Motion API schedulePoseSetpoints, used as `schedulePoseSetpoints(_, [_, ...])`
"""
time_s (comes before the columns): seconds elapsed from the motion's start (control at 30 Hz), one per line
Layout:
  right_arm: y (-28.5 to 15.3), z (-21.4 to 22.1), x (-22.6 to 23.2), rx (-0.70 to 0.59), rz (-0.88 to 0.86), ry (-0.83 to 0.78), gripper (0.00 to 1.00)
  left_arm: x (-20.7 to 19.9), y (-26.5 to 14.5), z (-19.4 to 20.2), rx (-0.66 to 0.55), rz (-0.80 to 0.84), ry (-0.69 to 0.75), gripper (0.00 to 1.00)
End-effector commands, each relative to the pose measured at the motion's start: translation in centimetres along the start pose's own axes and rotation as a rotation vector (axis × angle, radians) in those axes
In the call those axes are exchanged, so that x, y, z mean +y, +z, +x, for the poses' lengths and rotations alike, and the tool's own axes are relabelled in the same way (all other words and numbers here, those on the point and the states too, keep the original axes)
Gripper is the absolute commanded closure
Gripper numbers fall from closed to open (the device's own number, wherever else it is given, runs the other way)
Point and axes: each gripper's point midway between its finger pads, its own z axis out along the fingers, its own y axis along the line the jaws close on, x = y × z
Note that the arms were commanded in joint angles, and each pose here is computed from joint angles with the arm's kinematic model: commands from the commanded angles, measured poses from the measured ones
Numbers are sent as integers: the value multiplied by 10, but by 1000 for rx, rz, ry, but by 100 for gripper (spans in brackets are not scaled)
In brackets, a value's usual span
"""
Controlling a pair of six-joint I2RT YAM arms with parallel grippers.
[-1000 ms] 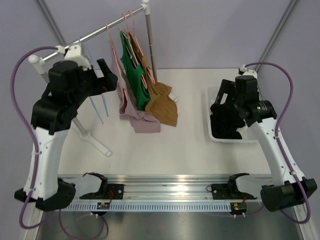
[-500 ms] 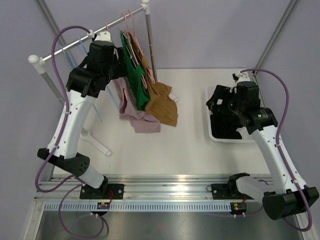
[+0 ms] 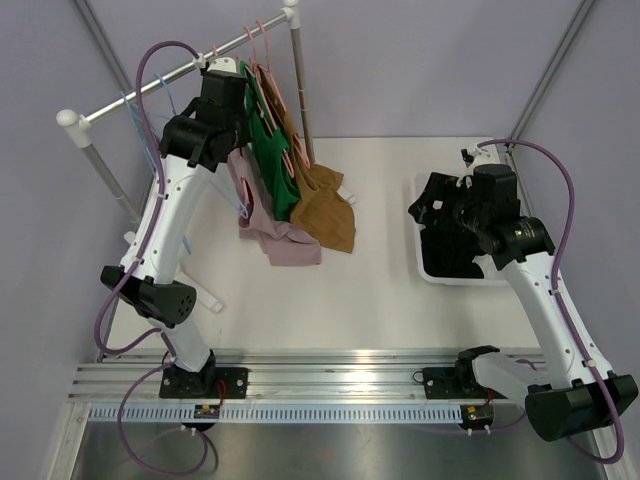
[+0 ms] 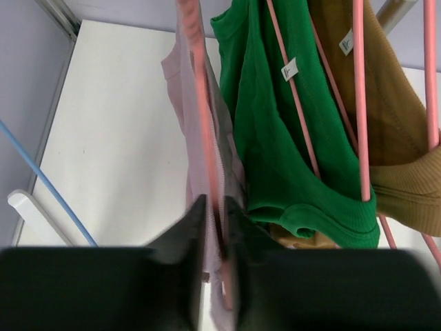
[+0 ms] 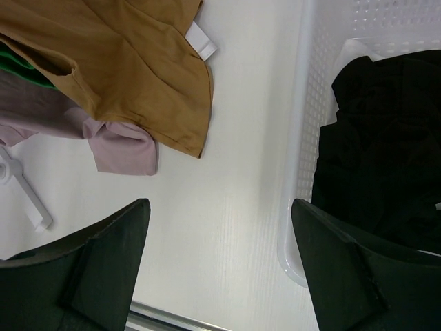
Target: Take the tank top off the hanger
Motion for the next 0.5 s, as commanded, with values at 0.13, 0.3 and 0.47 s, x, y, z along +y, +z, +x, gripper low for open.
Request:
schedulePoseSetpoints(0.13, [-7, -18, 13, -63, -56, -14, 10, 6, -33, -41, -134, 32, -97, 100])
schedulePoseSetpoints(0.3, [-8, -18, 13, -62, -59, -17, 10, 12, -56, -56, -201, 37, -167, 100])
schedulePoseSetpoints(0.47, [-15, -21, 16, -77, -70, -24, 10, 15, -82, -68, -262, 68, -246, 100])
